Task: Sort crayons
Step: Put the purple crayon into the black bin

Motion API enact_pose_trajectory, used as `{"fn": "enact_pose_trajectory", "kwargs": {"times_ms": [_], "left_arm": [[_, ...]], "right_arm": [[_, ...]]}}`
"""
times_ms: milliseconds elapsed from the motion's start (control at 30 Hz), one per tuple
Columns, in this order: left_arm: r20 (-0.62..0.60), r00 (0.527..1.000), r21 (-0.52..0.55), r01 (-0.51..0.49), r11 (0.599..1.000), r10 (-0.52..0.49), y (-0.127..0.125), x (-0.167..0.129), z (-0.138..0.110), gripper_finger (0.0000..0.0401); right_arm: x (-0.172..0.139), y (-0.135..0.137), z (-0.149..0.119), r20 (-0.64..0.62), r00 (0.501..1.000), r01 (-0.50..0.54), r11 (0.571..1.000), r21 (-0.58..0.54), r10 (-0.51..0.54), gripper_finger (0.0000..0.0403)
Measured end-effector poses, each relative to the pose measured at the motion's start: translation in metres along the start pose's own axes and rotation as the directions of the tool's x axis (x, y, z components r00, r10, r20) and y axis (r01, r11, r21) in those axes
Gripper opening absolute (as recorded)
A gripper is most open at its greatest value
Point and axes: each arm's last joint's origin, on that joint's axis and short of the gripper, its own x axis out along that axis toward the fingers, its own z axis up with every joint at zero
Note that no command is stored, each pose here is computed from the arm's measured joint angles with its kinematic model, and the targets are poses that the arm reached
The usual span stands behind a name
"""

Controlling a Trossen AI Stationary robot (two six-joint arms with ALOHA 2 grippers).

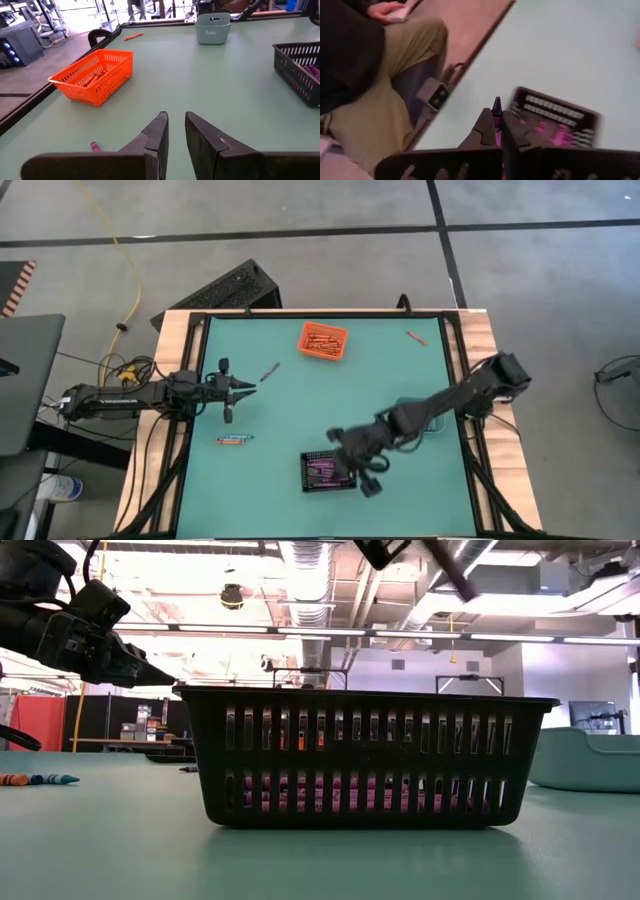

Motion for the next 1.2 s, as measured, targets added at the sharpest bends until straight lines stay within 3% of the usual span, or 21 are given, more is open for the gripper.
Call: {"fn": "enact_pose_trajectory", "kwargs": {"times_ms": [133, 500, 867, 1200], "left_arm": [[0.000, 1.000, 0.000, 0.001, 1.000, -0.001, 0.000, 0.000, 0.000, 0.0054], [0.000, 1.000, 0.000, 0.001, 1.000, -0.001, 0.000, 0.000, 0.000, 0.0054], [0.000, 1.000, 0.000, 0.001, 1.000, -0.001, 0.000, 0.000, 0.000, 0.0054], [0.001, 1.000, 0.000, 0.001, 1.000, -0.001, 0.000, 0.000, 0.000, 0.0054]], "right_arm": [[0.021, 0.011, -0.009, -0.035, 0.999, -0.015, 1.000, -0.002, 0.015, 0.0005], [0.033, -0.005, -0.015, -0.051, 0.972, 0.233, 0.972, 0.033, -0.231, 0.0005], [0.050, -0.029, -0.028, -0.100, 0.958, 0.284, 0.941, 0.182, -0.269, 0.0009], [0.067, -0.045, -0.041, -0.145, 0.948, 0.308, 0.931, 0.194, -0.283, 0.0091]]}}
